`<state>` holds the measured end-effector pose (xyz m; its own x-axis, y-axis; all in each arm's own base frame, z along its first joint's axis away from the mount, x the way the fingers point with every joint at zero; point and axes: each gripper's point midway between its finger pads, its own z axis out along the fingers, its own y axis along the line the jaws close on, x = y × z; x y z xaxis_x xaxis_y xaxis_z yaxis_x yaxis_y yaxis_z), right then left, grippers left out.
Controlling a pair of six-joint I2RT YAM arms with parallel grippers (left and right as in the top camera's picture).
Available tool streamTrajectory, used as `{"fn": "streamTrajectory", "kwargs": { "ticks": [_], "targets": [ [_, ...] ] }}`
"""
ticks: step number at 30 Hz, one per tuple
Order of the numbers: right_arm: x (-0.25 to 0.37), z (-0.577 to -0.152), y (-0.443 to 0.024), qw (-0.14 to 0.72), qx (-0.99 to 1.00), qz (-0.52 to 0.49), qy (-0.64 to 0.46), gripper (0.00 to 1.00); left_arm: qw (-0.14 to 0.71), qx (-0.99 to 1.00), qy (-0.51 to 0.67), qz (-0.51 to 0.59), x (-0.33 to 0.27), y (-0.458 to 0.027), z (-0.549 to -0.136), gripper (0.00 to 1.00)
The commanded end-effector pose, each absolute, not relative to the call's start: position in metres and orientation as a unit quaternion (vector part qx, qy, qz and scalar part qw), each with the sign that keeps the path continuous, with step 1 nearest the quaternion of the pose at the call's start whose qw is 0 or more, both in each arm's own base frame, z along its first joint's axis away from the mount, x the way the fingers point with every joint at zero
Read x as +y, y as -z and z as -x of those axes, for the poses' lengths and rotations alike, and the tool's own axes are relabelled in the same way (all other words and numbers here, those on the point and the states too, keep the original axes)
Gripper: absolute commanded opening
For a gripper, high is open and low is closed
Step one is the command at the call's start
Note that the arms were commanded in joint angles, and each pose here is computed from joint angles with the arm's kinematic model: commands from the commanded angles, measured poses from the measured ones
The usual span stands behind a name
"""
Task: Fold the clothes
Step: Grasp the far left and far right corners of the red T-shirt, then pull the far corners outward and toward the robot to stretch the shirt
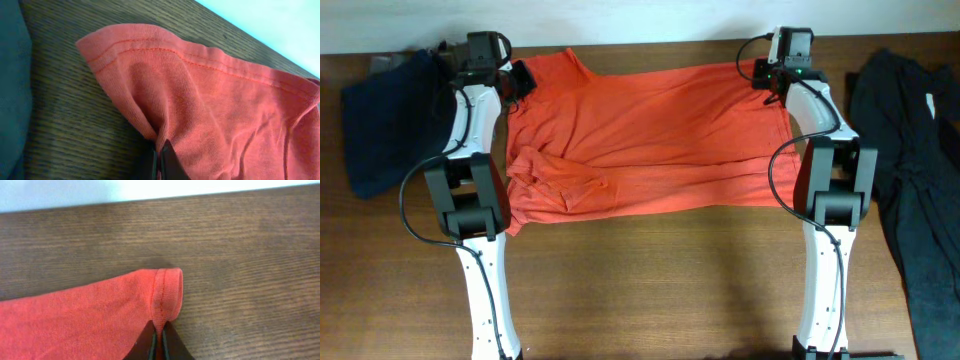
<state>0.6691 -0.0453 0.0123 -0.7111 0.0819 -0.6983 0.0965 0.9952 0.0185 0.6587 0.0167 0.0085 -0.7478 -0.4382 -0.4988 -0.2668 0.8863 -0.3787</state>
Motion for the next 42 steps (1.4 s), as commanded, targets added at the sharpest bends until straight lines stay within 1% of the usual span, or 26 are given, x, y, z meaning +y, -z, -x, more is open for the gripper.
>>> {"fn": "streamTrajectory", "kwargs": {
  "ticks": [1,4,7,11,17,27,33,35,37,42],
  "targets": [
    [-0.047,-0.676,-0.022,0.381,0.922,-0.065,0.016,0.04,0.267,0.934,0.12,0.205,0.026,0.031,-0.646,0.01],
    [-0.047,-0.68,-0.038,0.385,0.92,-0.064,0.015,0.04,0.273,0.932,0.121,0.204,0.027,0.028,-0.649,0.01],
    [-0.047,-0.682,-0.049,0.389,0.919,-0.064,0.015,0.04,0.285,0.928,0.14,0.196,0.021,0.014,-0.656,0.01],
    [-0.047,-0.683,-0.052,0.393,0.917,-0.065,0.015,0.04,0.303,0.92,0.167,0.182,0.013,-0.008,-0.666,0.01],
    [-0.047,-0.68,-0.049,0.383,0.921,-0.066,0.015,0.04,0.308,0.918,0.178,0.175,0.009,-0.025,-0.669,0.01],
    [-0.047,-0.678,-0.047,0.378,0.924,-0.066,0.015,0.04,0.278,0.927,0.173,0.183,0.011,-0.04,-0.656,0.01],
    [-0.048,-0.676,-0.046,0.374,0.925,-0.066,0.017,0.07,0.255,0.93,0.165,0.209,0.039,-0.038,-0.643,0.01],
    [-0.05,-0.676,-0.048,0.375,0.924,-0.068,0.018,0.07,0.249,0.93,0.163,0.216,0.047,-0.036,-0.639,0.01],
    [-0.054,-0.676,-0.051,0.376,0.924,-0.071,0.019,0.04,0.246,0.93,0.163,0.22,0.051,-0.035,-0.638,0.01],
    [-0.073,-0.671,-0.065,0.378,0.922,-0.084,0.024,0.04,0.245,0.926,0.183,0.221,0.054,-0.038,-0.637,0.01]
  ]
}}
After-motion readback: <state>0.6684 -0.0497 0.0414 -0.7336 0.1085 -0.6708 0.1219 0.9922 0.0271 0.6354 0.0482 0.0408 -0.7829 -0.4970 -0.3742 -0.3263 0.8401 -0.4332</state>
